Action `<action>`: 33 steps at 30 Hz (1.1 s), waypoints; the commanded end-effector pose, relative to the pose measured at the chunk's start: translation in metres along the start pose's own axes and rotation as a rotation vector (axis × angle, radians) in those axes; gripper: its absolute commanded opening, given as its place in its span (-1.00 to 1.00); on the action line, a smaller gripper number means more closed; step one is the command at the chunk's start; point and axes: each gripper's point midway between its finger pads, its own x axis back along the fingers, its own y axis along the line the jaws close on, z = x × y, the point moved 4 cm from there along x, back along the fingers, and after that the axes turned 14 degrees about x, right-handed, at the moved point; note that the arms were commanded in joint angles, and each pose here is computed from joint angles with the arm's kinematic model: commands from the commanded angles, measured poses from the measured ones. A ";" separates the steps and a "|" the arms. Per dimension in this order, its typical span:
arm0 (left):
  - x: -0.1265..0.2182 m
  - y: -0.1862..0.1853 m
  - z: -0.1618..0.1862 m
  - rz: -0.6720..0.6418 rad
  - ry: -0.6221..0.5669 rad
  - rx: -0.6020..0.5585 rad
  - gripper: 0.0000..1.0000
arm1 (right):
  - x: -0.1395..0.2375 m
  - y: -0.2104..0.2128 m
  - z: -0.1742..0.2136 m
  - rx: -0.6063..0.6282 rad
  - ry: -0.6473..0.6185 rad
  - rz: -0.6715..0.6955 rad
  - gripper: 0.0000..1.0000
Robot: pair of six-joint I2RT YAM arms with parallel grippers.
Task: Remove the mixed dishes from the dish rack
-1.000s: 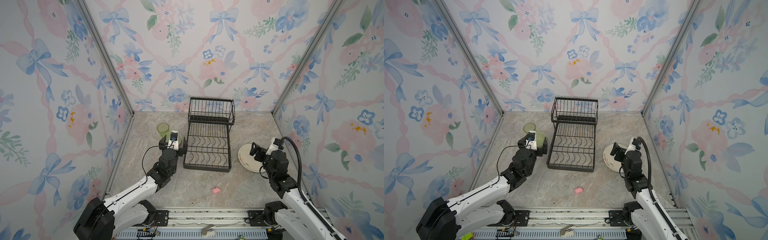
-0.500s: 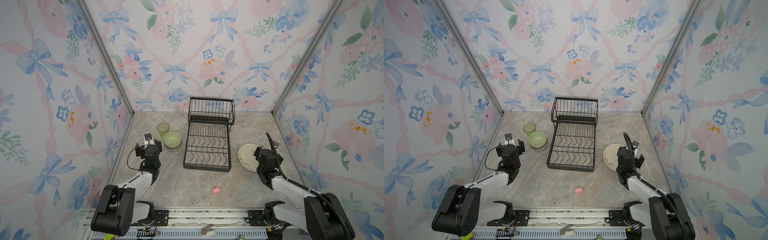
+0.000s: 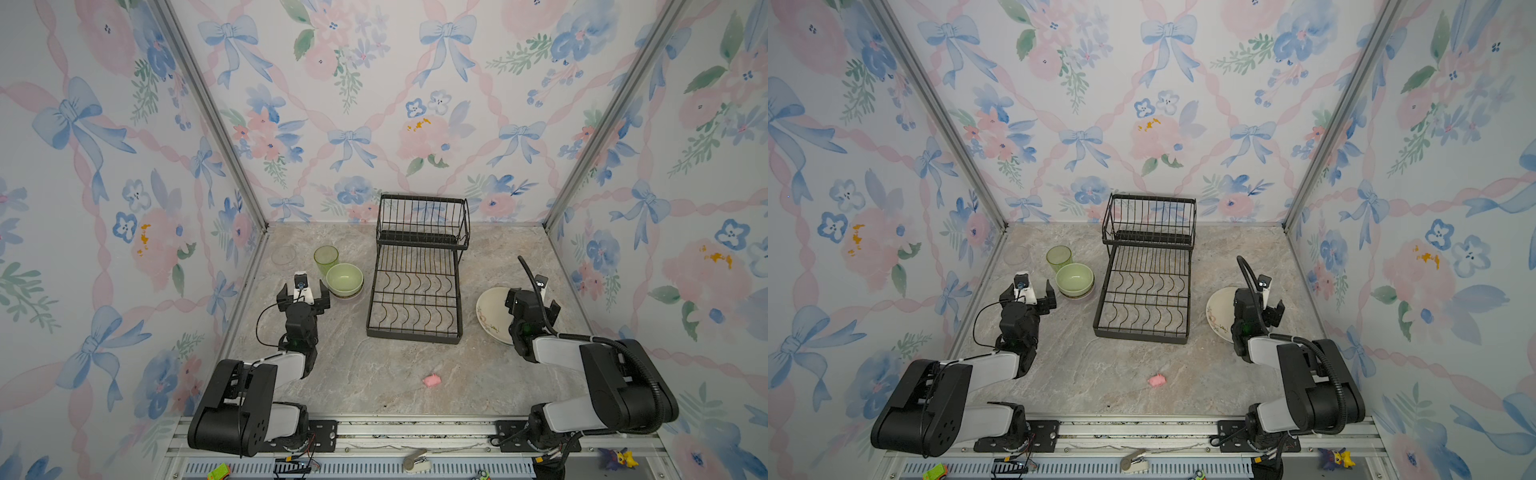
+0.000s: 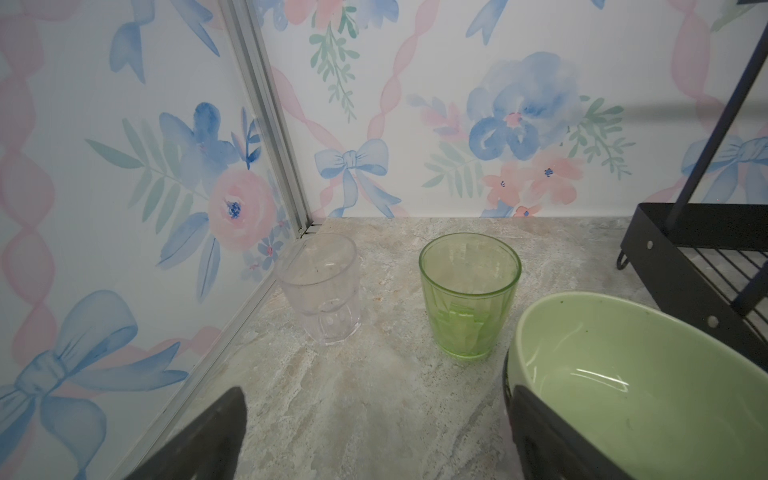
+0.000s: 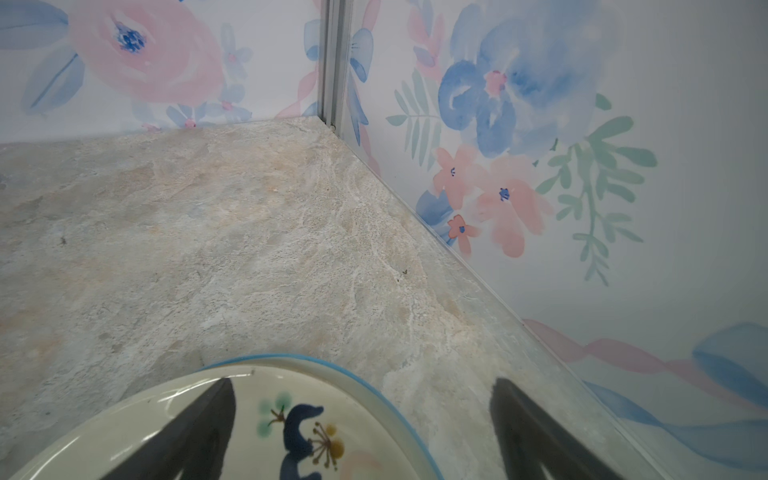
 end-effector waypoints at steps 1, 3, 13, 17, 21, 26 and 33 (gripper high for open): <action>0.007 -0.004 -0.001 0.059 -0.018 0.026 0.96 | -0.004 0.011 -0.016 0.017 -0.040 -0.073 0.94; 0.008 -0.002 0.003 0.052 -0.007 0.024 0.96 | -0.001 0.016 -0.016 0.027 -0.061 -0.116 0.94; -0.010 -0.002 0.028 0.042 0.078 0.007 0.96 | -0.001 0.034 -0.017 0.067 -0.094 -0.243 0.94; -0.013 -0.004 0.030 0.055 0.088 0.009 0.96 | 0.001 0.036 -0.018 0.071 -0.106 -0.249 0.94; -0.020 -0.003 0.041 0.066 0.121 0.009 0.96 | -0.004 0.039 -0.014 0.048 -0.107 -0.348 0.94; -0.019 0.002 0.046 0.088 0.126 0.038 0.96 | -0.004 0.042 -0.007 0.030 -0.135 -0.393 0.94; -0.016 0.004 0.046 0.080 0.091 0.036 0.96 | -0.003 0.044 -0.006 0.038 -0.146 -0.406 0.94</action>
